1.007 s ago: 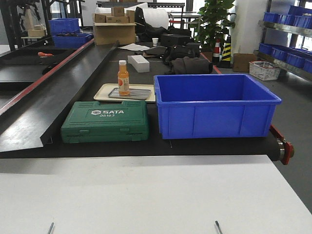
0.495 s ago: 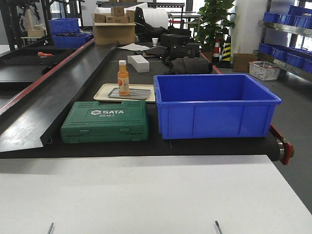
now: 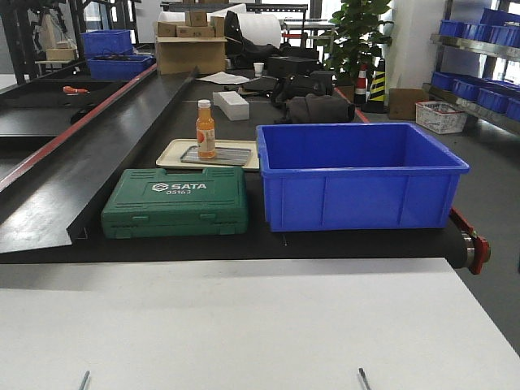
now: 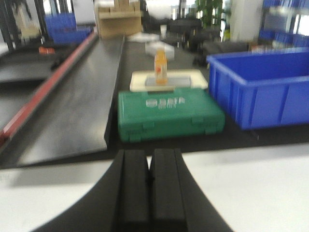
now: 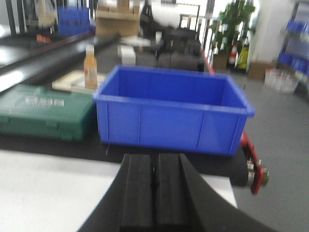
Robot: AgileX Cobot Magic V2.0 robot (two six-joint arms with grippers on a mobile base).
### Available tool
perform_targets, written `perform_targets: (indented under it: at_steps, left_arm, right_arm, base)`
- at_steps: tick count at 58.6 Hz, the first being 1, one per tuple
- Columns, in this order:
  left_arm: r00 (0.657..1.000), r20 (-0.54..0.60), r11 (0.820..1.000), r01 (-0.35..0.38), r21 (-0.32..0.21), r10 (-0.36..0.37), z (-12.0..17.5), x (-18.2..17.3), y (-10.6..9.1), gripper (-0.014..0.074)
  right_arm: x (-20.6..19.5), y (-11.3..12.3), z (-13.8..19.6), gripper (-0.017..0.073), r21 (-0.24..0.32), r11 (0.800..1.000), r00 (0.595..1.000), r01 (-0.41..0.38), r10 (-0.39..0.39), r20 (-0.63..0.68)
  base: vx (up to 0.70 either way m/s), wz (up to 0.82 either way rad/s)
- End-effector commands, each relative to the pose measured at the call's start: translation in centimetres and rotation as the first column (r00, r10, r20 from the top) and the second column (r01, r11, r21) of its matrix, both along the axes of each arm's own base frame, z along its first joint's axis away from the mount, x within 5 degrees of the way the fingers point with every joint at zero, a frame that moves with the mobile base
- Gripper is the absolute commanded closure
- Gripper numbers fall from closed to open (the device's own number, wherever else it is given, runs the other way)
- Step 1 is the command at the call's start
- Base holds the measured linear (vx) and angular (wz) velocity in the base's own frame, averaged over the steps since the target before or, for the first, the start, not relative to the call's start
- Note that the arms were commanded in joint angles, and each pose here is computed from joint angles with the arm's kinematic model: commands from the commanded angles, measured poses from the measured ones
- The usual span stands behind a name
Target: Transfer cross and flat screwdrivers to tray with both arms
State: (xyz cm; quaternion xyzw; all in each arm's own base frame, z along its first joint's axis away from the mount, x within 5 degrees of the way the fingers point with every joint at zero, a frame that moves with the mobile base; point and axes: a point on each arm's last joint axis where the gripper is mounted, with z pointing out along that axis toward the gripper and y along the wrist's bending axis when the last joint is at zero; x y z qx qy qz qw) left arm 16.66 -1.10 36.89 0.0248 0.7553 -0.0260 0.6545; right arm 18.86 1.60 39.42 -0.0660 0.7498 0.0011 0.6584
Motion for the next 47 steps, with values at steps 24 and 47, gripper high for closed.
perform_targets:
  at_steps: [24, 47]
  left_arm:
    - [1.0, 0.014, 1.0, -0.001, -0.016, 0.001, 0.4, 1.7, -0.1, 0.0166]
    - [0.993, -0.12, 1.0, 0.005, -0.018, -0.007, -0.9, 1.9, -0.2, 0.0052]
  right_arm:
    - [1.2, 0.1, 0.0, 0.0127, 0.027, 1.0, 0.999, 0.001, 0.0, -0.046]
    - [6.2, 1.5, -3.8, 0.0012, 0.005, 0.994, 0.888, -0.109, 0.1, -0.448]
  base:
    - [0.0, 0.0]
    - [0.0, 0.0]
